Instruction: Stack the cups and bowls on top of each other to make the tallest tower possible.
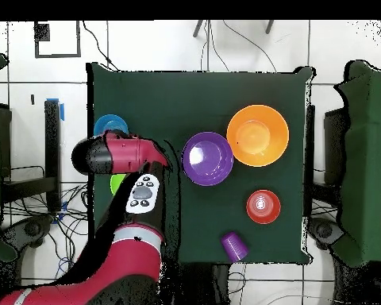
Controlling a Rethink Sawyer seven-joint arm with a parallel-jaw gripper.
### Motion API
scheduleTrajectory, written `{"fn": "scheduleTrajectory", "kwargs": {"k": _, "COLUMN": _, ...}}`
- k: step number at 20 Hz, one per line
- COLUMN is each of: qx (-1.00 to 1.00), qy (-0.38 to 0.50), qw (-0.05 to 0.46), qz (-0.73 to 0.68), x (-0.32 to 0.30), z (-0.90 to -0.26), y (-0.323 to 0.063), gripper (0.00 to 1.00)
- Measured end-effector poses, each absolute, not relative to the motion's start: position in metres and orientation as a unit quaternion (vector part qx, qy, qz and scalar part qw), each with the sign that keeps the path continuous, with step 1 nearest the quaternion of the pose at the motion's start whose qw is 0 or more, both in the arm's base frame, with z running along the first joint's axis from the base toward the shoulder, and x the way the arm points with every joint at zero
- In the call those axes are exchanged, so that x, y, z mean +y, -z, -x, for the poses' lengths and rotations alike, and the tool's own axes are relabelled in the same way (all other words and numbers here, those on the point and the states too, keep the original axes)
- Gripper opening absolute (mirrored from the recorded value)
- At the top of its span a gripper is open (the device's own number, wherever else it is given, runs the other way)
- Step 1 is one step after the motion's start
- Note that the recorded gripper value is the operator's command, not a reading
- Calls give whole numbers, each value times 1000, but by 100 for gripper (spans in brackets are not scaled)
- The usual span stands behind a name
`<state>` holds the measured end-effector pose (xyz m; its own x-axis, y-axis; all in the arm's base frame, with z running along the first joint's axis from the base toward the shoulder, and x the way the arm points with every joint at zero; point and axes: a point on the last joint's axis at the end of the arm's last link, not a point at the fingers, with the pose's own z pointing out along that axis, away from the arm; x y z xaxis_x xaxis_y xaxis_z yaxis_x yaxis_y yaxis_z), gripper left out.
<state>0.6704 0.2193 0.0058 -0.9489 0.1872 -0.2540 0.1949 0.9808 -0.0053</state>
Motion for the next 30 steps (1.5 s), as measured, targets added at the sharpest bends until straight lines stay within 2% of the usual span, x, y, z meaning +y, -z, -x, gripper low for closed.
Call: {"fn": "scheduleTrajectory", "kwargs": {"k": 30, "qx": 987, "qy": 22, "qw": 133, "qz": -92, "x": 216, "z": -655, "y": 42, "gripper": 100}}
